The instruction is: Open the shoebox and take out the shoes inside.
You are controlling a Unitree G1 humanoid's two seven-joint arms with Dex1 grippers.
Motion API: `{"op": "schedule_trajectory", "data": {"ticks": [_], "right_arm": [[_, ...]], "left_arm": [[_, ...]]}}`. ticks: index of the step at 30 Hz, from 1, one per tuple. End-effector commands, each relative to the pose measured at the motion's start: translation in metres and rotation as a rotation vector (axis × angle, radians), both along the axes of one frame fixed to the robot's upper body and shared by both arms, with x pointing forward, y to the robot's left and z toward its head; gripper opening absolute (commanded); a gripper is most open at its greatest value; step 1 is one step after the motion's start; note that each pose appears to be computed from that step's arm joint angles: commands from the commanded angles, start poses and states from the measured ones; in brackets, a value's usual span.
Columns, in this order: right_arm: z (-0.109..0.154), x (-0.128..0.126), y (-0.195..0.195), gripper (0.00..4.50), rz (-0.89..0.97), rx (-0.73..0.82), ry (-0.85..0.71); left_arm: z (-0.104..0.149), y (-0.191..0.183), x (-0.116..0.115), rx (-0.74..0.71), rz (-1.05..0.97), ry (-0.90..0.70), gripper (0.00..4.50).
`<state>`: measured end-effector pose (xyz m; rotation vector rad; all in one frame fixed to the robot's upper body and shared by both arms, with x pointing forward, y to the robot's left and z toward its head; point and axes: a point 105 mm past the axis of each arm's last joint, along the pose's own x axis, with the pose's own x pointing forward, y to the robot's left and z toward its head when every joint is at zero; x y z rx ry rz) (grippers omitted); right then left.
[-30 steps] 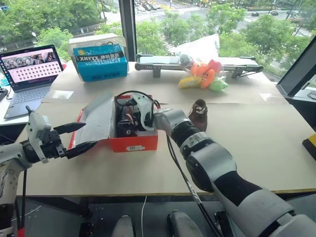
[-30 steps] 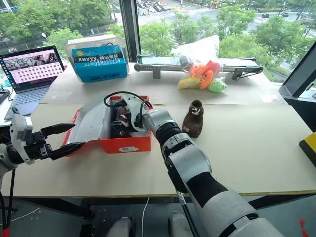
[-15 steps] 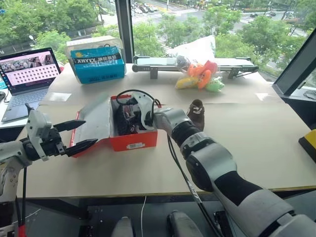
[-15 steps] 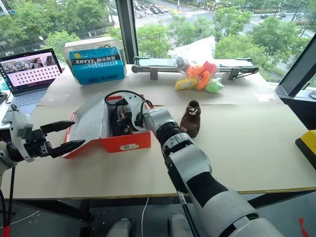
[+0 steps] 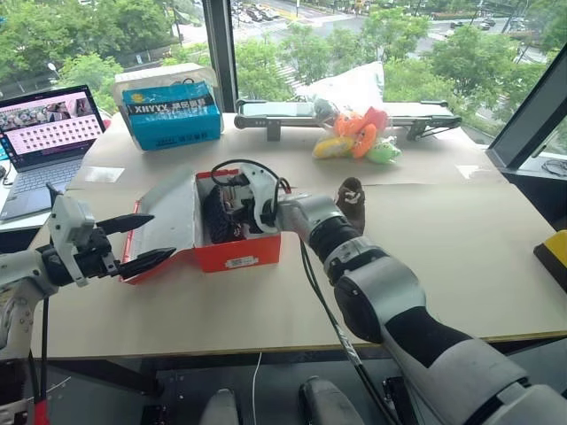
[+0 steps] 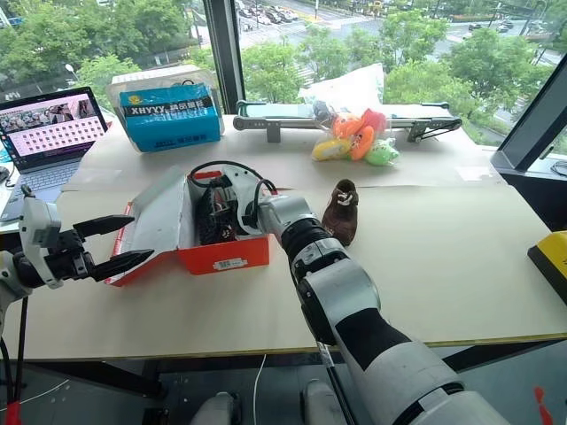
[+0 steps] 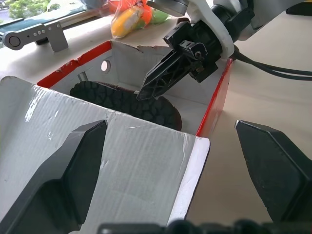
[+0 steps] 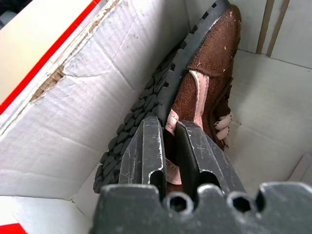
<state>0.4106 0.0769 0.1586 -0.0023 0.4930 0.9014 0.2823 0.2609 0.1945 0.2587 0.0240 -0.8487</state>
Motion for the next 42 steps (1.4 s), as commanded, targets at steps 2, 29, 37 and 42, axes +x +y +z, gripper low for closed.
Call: {"op": "schedule_trajectory", "data": {"ticks": [2,29,37,42], "right_arm": [[0.023,-0.006,0.018,0.11,0.016,0.017,-0.021],[0.133,0.014,-0.172,0.11,-0.526,0.034,-0.315],[0.12,0.007,-0.251,0.11,-0.776,-0.055,-0.317],[0.12,0.004,-0.26,0.11,-0.799,-0.034,-0.305]], "left_arm": [[0.01,-0.002,0.001,0.015,-0.007,-0.043,4.5],[0.007,-0.008,0.007,0.017,-0.042,-0.028,4.5],[0.006,-0.011,0.01,0.014,-0.06,-0.019,4.5],[0.006,-0.012,0.012,0.015,-0.069,-0.016,4.5]]}}
